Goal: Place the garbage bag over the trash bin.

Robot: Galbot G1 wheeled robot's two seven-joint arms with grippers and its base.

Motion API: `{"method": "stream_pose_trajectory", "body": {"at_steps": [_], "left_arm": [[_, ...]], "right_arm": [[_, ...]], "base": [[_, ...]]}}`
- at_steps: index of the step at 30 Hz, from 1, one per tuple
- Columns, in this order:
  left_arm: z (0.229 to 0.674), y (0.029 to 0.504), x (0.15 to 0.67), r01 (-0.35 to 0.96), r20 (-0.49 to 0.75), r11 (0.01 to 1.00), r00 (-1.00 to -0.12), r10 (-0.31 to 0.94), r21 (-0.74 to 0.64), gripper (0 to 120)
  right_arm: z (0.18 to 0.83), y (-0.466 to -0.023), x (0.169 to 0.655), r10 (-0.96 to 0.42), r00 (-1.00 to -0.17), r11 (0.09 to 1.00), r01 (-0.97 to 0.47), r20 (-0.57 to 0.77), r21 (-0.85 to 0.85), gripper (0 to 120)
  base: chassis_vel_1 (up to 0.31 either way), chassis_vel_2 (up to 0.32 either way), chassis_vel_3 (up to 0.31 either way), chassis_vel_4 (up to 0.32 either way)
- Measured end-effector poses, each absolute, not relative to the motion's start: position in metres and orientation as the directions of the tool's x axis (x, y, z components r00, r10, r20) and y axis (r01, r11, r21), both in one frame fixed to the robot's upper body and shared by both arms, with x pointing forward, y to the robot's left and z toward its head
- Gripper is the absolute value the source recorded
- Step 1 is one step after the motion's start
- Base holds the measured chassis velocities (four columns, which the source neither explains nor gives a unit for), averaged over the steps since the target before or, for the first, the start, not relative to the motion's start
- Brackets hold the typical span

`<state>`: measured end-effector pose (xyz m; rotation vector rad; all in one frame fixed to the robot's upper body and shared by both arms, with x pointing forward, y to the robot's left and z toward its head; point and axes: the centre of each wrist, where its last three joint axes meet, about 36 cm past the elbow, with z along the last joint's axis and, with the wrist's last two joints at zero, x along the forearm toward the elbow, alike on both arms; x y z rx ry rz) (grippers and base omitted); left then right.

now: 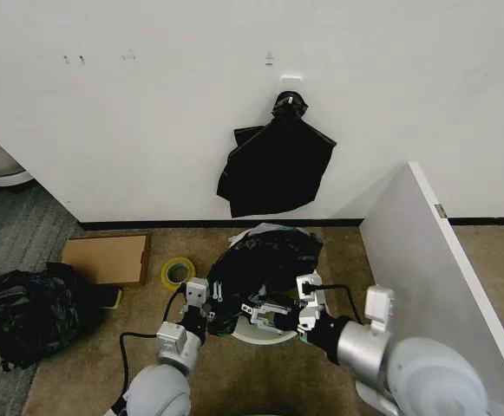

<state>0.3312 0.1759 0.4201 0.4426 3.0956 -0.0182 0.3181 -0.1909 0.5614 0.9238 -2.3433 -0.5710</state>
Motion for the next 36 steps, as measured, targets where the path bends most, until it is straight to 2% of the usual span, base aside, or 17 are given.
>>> {"method": "stream_pose_trajectory", "body": {"at_steps": [2,12,17,20,27,29,32,36], "left_arm": [[0.421,0.177,0.332,0.28,-0.021,0.96,-0.96,0.28,-0.006,0],[0.422,0.175,0.332,0.283,-0.025,0.959,-0.959,0.282,-0.013,0],[0.423,0.177,0.33,0.29,-0.027,0.957,-0.957,0.29,-0.009,0],[0.423,0.178,0.33,0.291,-0.026,0.957,-0.956,0.291,-0.007,0],[0.424,0.176,0.33,0.289,-0.029,0.957,-0.957,0.289,-0.019,0],[0.424,0.176,0.331,0.288,-0.029,0.957,-0.957,0.288,-0.022,0],[0.426,0.177,0.333,0.275,-0.022,0.96,-0.961,0.274,-0.056,0],[0.43,0.18,0.338,0.251,-0.009,0.962,-0.968,0.252,-0.104,0]], "right_arm": [[0.559,-0.192,0.318,-0.704,-0.616,0.691,-0.48,0.353,0.541,84],[0.558,-0.196,0.318,-0.67,-0.638,0.727,-0.458,0.379,0.511,79],[0.555,-0.195,0.32,-0.665,-0.65,0.727,-0.449,0.368,0.519,57],[0.555,-0.195,0.32,-0.665,-0.651,0.727,-0.449,0.367,0.52,52],[0.551,-0.194,0.318,-0.657,-0.655,0.734,-0.44,0.375,0.517,21],[0.55,-0.195,0.317,-0.655,-0.656,0.736,-0.438,0.376,0.517,19],[0.548,-0.197,0.315,-0.645,-0.662,0.743,-0.427,0.382,0.516,4],[0.548,-0.201,0.312,-0.635,-0.67,0.749,-0.415,0.384,0.517,0]], "base": [[0.0,0.0,0.0,0.0],[0.0,0.0,0.0,0.0],[0.0,0.0,0.0,0.0],[0.0,0.0,0.0,0.0],[0.0,0.0,0.0,0.0],[0.0,0.0,0.0,0.0],[0.0,0.0,0.0,0.0],[0.0,0.0,0.0,0.0]]}}
